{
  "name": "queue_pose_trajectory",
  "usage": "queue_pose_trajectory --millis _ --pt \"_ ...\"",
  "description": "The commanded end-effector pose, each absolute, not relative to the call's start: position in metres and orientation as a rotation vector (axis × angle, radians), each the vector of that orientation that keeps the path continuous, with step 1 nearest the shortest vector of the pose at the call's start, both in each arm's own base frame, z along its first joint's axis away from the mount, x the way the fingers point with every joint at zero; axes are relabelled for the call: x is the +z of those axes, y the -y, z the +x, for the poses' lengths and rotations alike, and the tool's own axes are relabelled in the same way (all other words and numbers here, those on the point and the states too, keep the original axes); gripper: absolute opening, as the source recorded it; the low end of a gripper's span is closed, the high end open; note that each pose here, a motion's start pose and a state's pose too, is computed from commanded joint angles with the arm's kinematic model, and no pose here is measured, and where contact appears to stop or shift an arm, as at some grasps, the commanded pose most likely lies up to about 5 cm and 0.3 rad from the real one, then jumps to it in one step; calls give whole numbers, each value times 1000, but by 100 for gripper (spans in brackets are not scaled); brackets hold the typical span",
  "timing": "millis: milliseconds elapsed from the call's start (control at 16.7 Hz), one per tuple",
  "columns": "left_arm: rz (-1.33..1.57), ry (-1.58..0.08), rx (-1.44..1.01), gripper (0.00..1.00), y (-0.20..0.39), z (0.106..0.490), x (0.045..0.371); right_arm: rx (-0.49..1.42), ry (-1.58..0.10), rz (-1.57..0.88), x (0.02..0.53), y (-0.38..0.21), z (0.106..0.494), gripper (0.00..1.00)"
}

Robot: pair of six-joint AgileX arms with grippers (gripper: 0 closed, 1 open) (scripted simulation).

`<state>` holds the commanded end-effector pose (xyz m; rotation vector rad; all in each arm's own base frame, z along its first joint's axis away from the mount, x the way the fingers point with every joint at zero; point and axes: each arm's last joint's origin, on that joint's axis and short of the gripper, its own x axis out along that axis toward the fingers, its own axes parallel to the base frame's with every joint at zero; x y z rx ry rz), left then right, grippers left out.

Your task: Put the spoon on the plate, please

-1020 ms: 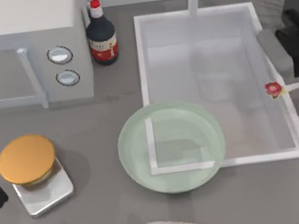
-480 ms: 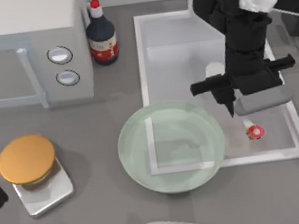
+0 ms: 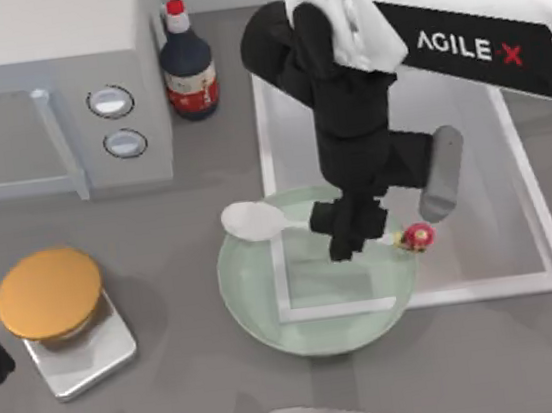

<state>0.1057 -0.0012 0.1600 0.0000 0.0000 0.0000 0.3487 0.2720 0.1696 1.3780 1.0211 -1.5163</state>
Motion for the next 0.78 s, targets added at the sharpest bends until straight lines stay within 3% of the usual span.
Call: queue_pose_trajectory --millis 300,780 --pt "0 0 0 100 1 106 160 -1258 -1166 1221 180 -297 336 0" --pt "0 0 0 100 1 106 160 -1248 -1170 1214 181 -296 337 0"
